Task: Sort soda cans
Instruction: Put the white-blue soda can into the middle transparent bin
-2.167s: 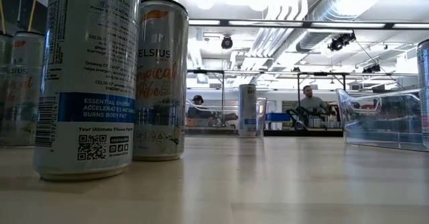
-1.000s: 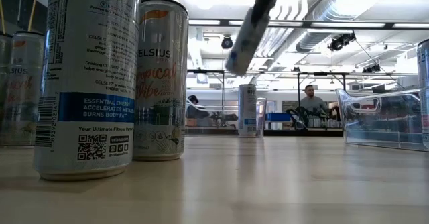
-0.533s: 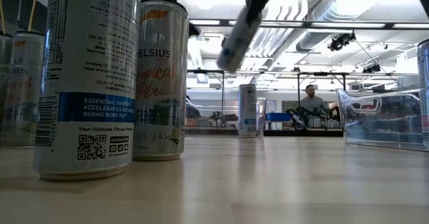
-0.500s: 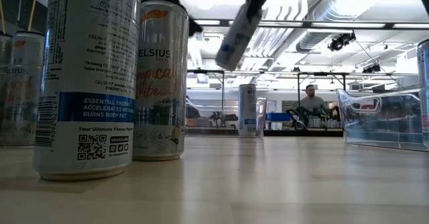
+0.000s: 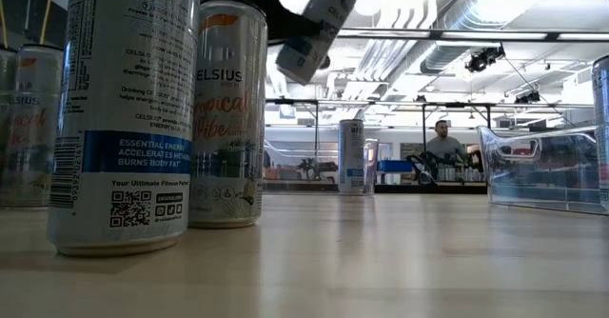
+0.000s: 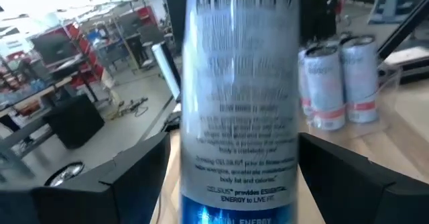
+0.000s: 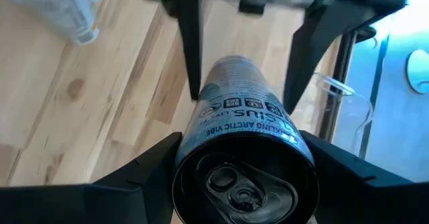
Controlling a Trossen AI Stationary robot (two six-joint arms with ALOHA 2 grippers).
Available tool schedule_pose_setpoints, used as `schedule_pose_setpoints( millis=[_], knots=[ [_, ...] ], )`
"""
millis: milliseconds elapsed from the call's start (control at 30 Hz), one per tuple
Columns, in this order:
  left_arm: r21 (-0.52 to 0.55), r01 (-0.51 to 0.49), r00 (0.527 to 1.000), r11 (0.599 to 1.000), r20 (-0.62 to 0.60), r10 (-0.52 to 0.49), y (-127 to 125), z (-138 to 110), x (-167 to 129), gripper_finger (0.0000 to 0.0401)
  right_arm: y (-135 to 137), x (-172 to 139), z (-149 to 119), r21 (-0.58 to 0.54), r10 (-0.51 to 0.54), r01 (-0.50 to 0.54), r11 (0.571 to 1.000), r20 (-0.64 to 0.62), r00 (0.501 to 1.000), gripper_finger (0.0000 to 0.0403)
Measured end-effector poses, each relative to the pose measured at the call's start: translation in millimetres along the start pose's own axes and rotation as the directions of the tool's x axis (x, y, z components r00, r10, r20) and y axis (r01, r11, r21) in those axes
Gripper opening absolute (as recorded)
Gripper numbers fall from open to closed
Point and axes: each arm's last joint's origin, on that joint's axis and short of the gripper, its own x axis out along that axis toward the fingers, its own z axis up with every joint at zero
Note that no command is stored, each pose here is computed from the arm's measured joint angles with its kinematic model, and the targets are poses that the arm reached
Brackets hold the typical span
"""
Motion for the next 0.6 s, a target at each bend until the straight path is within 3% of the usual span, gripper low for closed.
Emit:
schedule_pose_setpoints(
  millis=[133,300,433,600],
  knots=[
    [0.004,0.017,0.998,1.0,-0.063,-0.016,-3,-8,5,0.0305,-1,0,3,0.008,-0.007,0.006,1.0,0.032,0.999,0.024],
    [-0.007,0.025,0.996,1.0,-0.083,-0.026,-4,-10,5,0.0246,-2,0,4,0.034,0.021,-0.023,0.999,0.059,0.998,0.0241],
    [-0.024,0.026,0.996,0.999,-0.084,-0.028,-5,-10,5,0.0233,-8,1,1,0.097,0.024,-0.03,0.995,0.063,0.998,0.0289],
    [-0.007,-0.096,0.987,0.995,-0.131,0.094,-9,-16,1,0.0233,-22,-16,-14,0.269,0.032,-0.054,0.962,0.085,0.996,0.0329]
  ],
)
